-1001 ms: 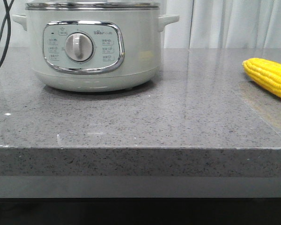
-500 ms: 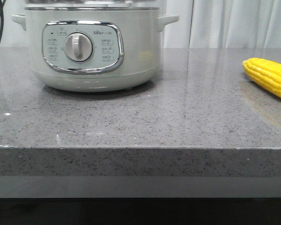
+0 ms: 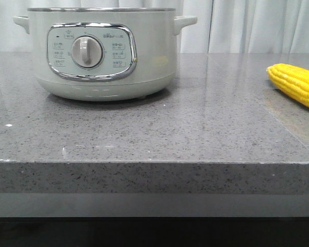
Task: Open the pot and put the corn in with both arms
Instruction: 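Lift the glass lid off the pot with the left gripper, then lower the right gripper over the yellow corn cob and grasp it, then lift the corn cob with the right gripper and carry it over the pot, then lower the corn into the pot and open the right gripper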
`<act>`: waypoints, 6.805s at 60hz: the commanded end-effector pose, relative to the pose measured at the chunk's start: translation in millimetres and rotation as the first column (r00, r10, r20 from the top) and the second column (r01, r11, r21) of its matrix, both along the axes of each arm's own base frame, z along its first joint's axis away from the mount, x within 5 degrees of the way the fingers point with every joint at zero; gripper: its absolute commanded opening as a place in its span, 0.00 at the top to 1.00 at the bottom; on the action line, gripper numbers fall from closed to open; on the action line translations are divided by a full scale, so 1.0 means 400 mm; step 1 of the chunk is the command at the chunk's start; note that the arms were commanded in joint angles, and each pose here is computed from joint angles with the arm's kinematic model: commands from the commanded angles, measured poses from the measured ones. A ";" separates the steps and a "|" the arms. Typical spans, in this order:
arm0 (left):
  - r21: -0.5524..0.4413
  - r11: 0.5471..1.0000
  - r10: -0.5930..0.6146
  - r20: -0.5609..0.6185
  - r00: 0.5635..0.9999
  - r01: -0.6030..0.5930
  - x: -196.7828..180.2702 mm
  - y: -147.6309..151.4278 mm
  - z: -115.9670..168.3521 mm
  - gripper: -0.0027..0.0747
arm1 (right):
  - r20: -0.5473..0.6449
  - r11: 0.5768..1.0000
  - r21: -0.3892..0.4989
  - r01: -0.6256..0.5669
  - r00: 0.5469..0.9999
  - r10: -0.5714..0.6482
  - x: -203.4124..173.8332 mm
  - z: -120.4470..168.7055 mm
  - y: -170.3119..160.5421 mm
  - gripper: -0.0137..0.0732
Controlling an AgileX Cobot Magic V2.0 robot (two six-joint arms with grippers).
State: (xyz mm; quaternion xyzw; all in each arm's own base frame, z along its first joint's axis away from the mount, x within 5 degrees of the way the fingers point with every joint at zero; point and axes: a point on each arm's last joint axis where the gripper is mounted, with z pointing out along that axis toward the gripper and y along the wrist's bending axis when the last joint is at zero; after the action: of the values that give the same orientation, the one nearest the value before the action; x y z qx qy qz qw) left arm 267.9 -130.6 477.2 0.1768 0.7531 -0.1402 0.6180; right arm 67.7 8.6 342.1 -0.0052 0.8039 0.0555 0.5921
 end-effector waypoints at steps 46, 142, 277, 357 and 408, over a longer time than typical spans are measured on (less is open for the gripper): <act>-0.088 0.996 0.014 0.161 0.987 0.000 -0.464 0.228 -0.126 0.70 | 0.041 1.000 0.004 0.007 0.999 -0.008 0.007 0.026 -0.001 0.21; -0.093 0.996 0.015 0.171 0.985 0.001 -0.499 0.245 -0.164 0.70 | -0.675 0.999 -0.025 -0.046 0.738 0.017 0.723 -0.080 0.003 0.21; -0.092 0.996 0.015 0.169 0.985 0.001 -0.498 0.245 -0.165 0.70 | -0.033 0.857 0.069 -0.510 0.858 0.513 0.471 0.351 0.296 0.48; -0.092 0.996 0.015 0.169 0.985 0.001 -0.498 0.245 -0.165 0.70 | -0.085 0.813 0.007 -0.582 0.810 0.580 0.772 0.151 0.551 0.42; -0.092 0.996 0.015 0.169 0.985 0.001 -0.498 0.245 -0.165 0.70 | -0.211 0.805 0.027 -0.592 0.784 0.584 0.577 0.310 0.445 0.22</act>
State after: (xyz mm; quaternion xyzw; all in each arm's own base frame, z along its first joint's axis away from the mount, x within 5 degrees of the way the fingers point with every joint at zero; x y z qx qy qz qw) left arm 70.8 -33.3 386.6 0.1707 0.7510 -0.1377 0.6228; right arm 326.6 206.1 424.9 -0.2875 0.8325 0.2165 0.4212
